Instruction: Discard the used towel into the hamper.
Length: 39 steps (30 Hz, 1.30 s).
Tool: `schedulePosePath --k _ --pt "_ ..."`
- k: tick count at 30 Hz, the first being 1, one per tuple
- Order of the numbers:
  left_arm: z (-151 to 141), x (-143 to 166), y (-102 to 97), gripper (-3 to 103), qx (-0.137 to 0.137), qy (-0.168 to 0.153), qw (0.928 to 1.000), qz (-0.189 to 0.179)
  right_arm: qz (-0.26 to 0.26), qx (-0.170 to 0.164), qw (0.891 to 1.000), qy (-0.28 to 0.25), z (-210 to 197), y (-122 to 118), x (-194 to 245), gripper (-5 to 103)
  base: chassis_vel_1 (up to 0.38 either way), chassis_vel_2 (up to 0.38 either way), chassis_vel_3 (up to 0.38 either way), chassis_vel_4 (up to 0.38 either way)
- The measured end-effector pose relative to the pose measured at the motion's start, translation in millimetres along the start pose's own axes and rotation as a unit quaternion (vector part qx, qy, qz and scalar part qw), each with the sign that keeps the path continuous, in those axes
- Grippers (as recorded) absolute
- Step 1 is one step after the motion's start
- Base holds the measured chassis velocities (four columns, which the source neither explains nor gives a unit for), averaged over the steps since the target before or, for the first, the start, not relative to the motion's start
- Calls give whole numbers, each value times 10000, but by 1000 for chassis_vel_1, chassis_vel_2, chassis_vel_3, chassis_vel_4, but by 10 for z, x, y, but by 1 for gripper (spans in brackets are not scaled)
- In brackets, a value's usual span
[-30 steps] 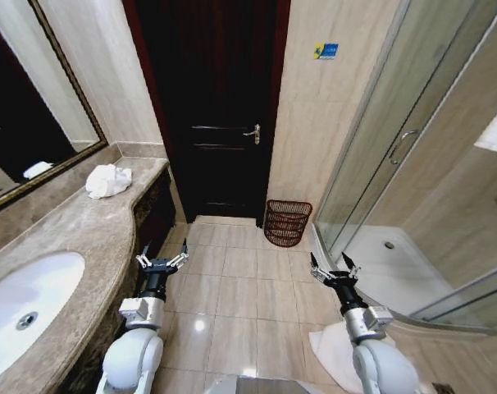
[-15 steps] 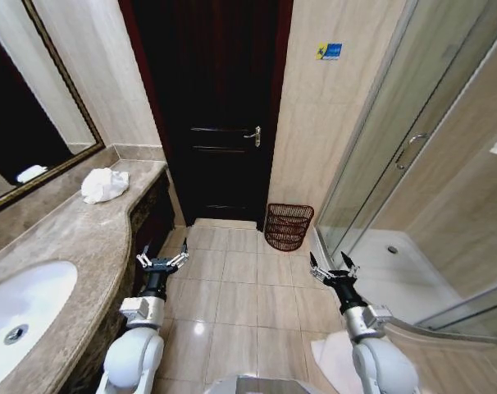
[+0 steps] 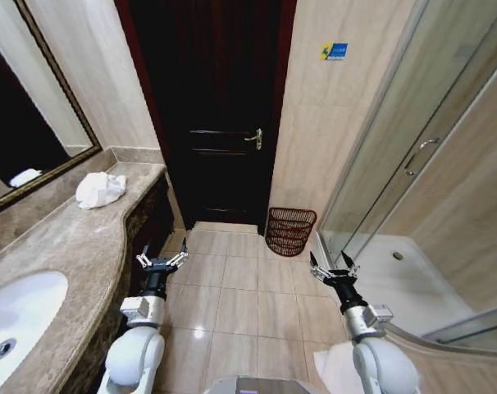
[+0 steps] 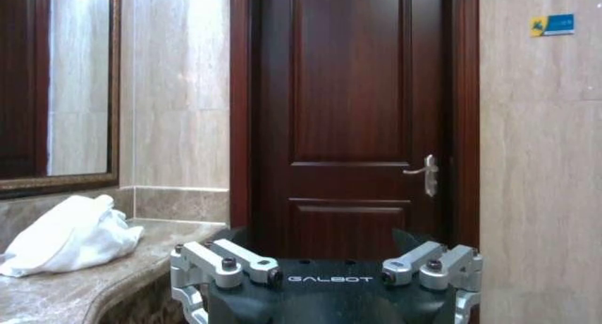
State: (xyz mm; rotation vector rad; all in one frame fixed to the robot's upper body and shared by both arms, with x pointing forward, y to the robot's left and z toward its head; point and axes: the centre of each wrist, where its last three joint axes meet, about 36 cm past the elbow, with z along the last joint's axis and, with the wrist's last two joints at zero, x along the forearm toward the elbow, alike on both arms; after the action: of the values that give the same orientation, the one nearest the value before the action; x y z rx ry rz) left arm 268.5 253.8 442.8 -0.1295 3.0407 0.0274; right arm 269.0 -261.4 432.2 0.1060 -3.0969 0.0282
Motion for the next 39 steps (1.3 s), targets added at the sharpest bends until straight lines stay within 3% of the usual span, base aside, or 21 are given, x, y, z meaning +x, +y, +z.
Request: schedulePosePath --k 27,35,39 --pt "52 -87 53 100 -82 13 9999 -61 76 -72 9999 61 -2 -8 -83 100 -13 144 138 -19" --pt "-36 -109 62 100 -147 72 9999 10 76 39 9999 87 -53 -106 -137 100 -67 111 100 -58" --pt "27 -146 36 100 -159 102 9997 -144 -5 -31 10000 53 -76 -146 -179 100 -54 107 107 -35"
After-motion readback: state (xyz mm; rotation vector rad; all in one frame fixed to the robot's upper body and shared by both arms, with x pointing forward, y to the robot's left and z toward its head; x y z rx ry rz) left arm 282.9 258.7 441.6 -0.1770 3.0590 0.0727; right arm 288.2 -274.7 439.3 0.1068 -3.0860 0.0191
